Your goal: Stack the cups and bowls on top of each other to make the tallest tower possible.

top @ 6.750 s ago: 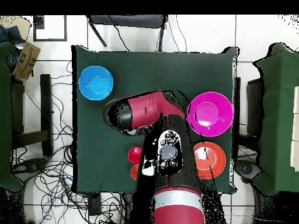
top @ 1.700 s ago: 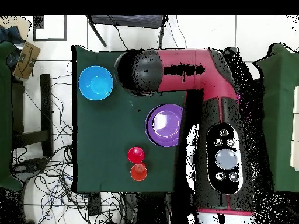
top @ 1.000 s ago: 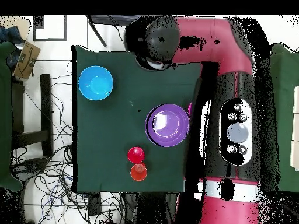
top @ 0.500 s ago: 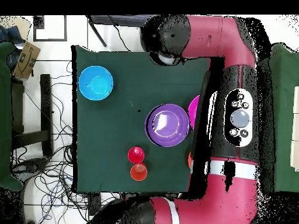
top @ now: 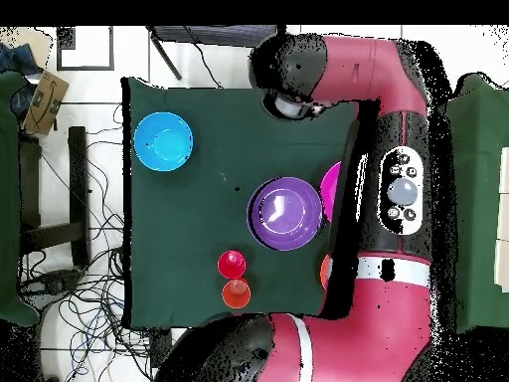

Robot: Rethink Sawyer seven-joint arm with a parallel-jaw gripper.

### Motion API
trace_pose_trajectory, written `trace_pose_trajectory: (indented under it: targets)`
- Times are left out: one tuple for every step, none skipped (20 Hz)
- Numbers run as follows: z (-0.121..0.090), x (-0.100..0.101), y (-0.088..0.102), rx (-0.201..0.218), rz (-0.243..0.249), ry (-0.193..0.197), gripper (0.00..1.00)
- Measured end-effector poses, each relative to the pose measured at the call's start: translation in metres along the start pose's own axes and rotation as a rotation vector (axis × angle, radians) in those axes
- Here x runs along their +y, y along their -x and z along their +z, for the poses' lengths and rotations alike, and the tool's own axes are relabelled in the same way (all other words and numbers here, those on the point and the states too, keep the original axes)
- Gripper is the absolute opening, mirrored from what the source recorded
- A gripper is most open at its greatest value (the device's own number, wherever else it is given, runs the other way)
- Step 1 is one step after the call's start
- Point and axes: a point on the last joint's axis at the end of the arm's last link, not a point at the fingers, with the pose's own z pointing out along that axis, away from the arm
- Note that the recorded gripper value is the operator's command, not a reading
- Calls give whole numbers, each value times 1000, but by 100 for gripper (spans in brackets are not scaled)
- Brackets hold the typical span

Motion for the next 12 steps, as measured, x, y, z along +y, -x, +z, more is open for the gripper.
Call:
trace_pose_trajectory:
  targets:
    - [2, -1, -1, 9, 2, -3, 100]
    - [6, -4, -2, 27, 5, -10, 100]
    - [9, -7, -3, 42, 8, -15, 100]
    - [12, -9, -4, 55, 10, -20, 100]
    - [14, -11, -5, 67, 13, -25, 100]
    - [16, -14, -6, 80, 15, -29, 100]
    - [16, -15, -6, 84, 17, -31, 100]
    - [17, -16, -6, 88, 18, -32, 100]
    - [17, -18, -5, 91, 20, -33, 100]
    - [18, -19, -5, 91, 22, -33, 100]
    - [18, -21, -5, 92, 24, -32, 100]
    - [18, -23, -4, 94, 27, -32, 100]
